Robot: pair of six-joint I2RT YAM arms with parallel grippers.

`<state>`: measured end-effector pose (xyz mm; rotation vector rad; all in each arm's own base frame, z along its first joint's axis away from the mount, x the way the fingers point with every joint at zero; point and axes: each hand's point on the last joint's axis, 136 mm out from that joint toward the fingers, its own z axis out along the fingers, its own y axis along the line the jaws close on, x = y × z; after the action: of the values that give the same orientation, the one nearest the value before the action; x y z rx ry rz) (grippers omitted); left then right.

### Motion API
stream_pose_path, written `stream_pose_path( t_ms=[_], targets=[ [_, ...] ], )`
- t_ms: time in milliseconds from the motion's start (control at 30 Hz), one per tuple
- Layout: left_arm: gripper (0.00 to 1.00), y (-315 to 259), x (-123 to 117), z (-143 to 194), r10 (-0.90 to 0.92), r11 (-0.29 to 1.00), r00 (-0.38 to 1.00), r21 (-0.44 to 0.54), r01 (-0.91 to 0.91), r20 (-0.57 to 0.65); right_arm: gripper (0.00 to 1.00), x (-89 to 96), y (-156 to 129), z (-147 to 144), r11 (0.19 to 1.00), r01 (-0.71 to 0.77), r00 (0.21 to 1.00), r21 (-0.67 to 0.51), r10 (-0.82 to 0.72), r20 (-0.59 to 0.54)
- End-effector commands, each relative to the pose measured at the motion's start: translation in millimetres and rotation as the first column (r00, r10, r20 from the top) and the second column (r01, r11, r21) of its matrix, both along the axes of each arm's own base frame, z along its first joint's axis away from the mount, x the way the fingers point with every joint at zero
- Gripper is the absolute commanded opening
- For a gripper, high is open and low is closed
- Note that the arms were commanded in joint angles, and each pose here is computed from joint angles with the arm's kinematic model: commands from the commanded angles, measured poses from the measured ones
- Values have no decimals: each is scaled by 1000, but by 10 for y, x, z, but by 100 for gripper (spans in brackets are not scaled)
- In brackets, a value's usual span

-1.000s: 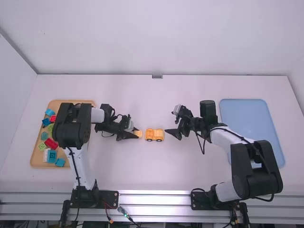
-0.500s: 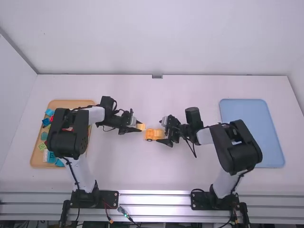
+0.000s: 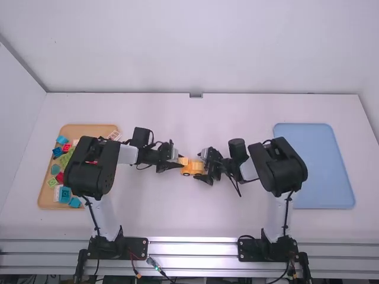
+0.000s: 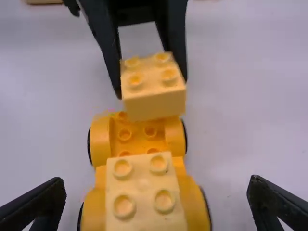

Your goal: Assemble lego blocks to make yellow taxi

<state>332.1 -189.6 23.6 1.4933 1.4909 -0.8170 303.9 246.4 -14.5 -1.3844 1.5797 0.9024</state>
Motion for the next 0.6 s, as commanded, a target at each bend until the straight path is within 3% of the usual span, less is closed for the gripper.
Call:
stream_pose_path(
  t_ms=[0,100,300,500,567],
  targets=[
    [14,-66,-71,60,-6,999,999,-39,4,-53,100,70,29,-48,1000,-2,999,2,3,-45],
    [13,-103,-81,35,-9,1000,999,-22,8,-53,99,102,54,-68,1000,-14,996,-3,14,-85],
    [13,-119,-76,15,3,1000,996,3,-3,-92,84,62,82,-67,995,-97,993,-9,96,-70],
    [12,-110,-74,9,5,1000,995,12,-3,-100,81,56,76,-82,995,-102,992,-18,100,-75],
    [12,-120,-59,14,2,1000,996,2,-2,-93,75,34,68,-96,995,-102,992,-19,100,-74]
  ],
)
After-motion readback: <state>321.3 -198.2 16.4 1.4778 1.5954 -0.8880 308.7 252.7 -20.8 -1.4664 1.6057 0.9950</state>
